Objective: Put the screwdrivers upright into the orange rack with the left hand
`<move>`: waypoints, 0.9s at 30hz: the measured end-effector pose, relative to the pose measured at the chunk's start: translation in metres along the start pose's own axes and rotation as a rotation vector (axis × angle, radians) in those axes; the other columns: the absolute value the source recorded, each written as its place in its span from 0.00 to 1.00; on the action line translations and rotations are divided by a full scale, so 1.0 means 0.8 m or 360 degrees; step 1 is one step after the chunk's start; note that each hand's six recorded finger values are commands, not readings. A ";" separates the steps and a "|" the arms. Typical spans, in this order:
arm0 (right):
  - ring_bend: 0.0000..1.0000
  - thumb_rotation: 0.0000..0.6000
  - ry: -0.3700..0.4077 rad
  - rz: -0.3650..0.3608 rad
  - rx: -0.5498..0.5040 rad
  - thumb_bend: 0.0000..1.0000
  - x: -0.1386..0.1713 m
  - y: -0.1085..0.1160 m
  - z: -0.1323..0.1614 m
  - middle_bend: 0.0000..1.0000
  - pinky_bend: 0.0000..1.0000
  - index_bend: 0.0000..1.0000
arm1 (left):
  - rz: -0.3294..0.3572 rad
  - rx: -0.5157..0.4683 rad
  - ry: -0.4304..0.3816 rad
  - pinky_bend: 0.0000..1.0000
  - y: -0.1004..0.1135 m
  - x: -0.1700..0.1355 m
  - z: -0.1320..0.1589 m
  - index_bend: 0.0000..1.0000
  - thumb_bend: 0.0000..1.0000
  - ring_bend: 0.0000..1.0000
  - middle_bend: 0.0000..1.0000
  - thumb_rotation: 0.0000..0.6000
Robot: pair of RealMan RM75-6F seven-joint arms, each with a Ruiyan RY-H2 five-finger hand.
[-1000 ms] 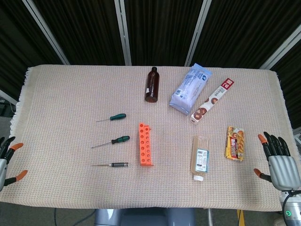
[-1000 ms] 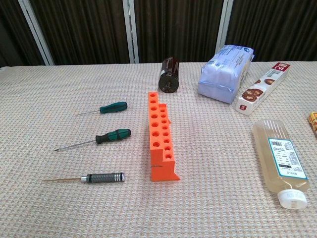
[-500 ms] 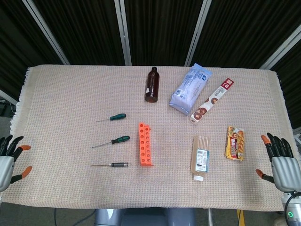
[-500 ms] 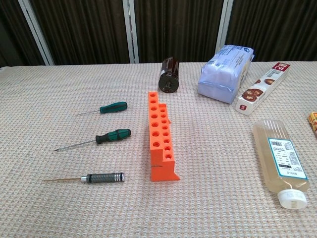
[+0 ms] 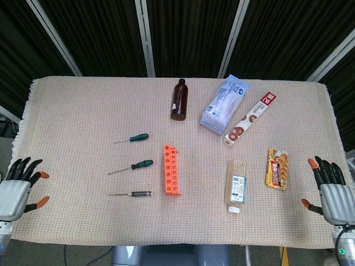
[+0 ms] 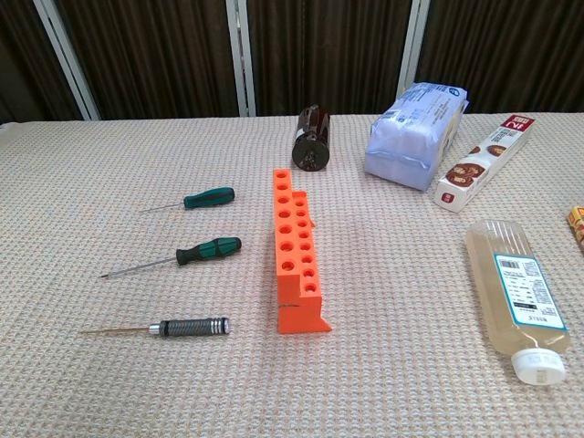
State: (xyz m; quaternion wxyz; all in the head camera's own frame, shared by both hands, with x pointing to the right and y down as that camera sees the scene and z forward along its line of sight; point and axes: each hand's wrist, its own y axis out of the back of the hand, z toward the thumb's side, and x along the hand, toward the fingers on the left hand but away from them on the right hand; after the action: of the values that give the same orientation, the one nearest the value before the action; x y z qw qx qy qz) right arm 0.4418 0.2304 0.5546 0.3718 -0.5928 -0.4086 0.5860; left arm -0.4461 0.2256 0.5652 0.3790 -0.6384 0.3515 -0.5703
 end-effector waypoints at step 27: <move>0.00 1.00 -0.0055 -0.0027 -0.0028 0.03 0.029 0.003 -0.011 0.00 0.00 0.00 | -0.0242 0.0499 -0.0785 0.00 -0.051 0.113 0.247 0.48 0.24 0.03 0.12 1.00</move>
State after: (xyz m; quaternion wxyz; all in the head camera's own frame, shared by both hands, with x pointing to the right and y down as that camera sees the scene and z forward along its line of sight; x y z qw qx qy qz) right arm 0.4503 0.2513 0.5439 0.3645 -0.5824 -0.4251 0.5893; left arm -0.2397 0.1813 0.6304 0.5032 -0.7158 0.1076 -0.4720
